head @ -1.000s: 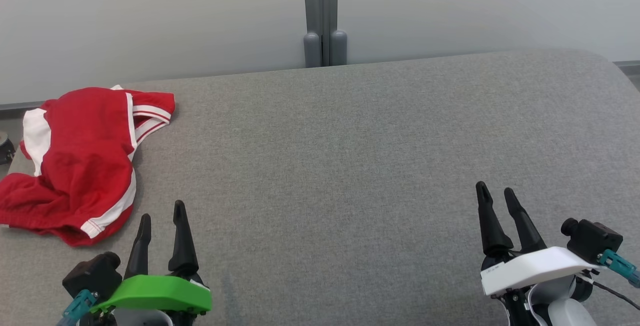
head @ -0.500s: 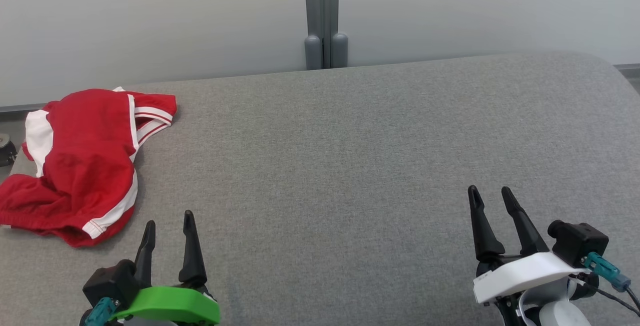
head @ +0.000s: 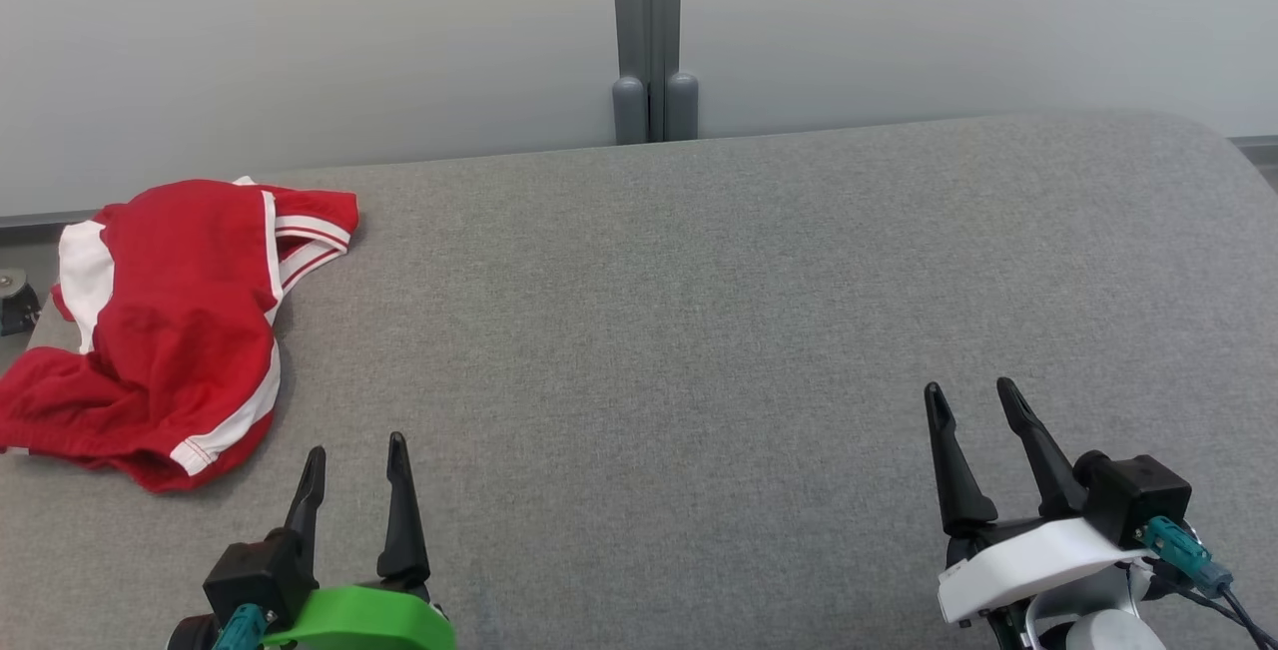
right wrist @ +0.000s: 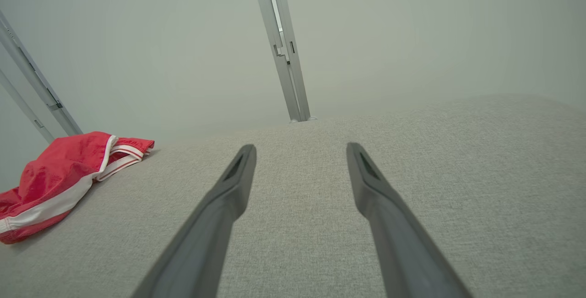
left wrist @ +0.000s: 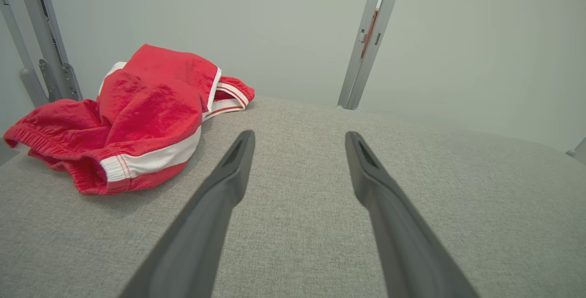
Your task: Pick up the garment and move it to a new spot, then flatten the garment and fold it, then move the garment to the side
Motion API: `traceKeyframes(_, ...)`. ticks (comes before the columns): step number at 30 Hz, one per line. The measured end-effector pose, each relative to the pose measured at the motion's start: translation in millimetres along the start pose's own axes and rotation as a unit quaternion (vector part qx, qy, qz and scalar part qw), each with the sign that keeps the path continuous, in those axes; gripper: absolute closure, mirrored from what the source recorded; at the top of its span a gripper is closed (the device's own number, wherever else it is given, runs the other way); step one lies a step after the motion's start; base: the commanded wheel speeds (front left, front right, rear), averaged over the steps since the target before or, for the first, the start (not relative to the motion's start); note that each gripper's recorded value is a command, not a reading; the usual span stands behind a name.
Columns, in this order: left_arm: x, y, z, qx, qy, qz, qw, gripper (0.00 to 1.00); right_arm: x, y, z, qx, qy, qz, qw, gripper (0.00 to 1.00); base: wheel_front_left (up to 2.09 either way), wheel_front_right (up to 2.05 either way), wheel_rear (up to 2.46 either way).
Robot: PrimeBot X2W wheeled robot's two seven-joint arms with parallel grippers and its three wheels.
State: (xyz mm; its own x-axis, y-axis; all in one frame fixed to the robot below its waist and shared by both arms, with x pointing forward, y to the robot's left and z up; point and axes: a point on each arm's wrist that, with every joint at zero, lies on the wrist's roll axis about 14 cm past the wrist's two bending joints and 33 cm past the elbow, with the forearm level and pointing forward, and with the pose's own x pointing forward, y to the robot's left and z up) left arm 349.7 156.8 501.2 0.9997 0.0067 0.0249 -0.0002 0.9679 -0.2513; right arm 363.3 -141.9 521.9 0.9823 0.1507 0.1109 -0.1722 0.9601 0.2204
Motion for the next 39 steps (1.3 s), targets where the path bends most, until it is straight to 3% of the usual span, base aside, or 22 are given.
traceKeyframes(29, -10.8, -1.2, -12.3, 0.067, 0.001, -0.006, 0.998, 0.0, -4.6, 16.5, 2.5, -0.101, -0.014, 0.038, 0.994, 0.0, 0.0, 0.0, 0.0)
traceKeyframes(39, -12.0, 2.4, -19.0, 0.064, 0.012, 0.0, 0.998, 0.0, -4.1, 15.2, 1.8, -0.1, -0.013, 0.036, 0.994, 0.0, 0.0, 0.0, 0.0)
